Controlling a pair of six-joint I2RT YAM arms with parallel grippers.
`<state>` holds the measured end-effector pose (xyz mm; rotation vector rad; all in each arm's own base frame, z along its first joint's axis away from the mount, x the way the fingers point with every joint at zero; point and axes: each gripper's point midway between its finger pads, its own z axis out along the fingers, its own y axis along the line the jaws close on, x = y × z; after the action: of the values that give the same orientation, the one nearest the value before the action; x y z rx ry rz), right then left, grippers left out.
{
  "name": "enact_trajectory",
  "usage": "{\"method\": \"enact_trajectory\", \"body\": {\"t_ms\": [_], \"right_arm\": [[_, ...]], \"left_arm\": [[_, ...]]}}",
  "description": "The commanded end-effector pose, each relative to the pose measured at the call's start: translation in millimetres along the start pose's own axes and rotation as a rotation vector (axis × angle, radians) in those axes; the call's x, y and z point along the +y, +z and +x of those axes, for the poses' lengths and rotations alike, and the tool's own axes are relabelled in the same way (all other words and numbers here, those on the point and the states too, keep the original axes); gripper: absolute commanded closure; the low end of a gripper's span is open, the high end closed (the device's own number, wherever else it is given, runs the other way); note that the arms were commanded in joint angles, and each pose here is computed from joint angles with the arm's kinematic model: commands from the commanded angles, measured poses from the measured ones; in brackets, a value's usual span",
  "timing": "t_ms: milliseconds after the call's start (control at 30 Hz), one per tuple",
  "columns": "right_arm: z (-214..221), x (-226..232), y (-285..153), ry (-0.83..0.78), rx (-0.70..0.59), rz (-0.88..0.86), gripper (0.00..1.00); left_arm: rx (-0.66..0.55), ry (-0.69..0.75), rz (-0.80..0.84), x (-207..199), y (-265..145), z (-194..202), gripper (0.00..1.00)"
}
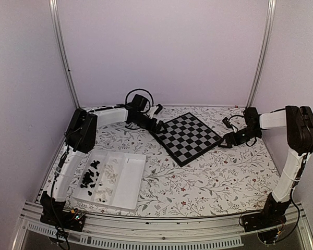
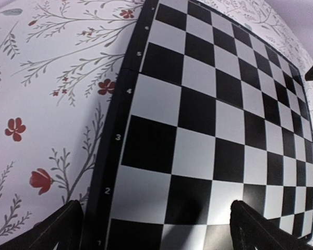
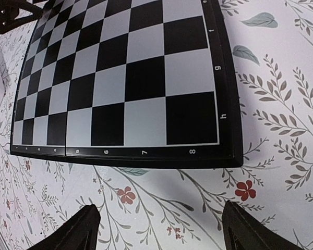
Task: Set up the chess pieces on the board
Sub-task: Move the chessboard to the center of the board.
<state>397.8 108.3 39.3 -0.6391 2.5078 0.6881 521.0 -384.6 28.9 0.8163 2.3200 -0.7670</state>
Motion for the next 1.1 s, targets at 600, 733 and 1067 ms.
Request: {"method": "enact_trajectory", "body": {"t_ms": [600,733,1067], "right_arm": [[7.1,2.7,14.5,0.009,0.04,-0.079,0.14],[13.4,20.7,8.8,0.032,0.058,-0.158,0.17],[31.8,65.4,-3.5,-0.025,0.125,-0.229,0.21]], "left_arm": [[0.251,0.121,0.249,-155.1,-21.0,97.2,0.12],[0.265,0.11,0.264,-176.0,-29.0,109.9,0.13],[0.339,0.132,0.29,-221.5,-51.3,149.7,0.15]]}}
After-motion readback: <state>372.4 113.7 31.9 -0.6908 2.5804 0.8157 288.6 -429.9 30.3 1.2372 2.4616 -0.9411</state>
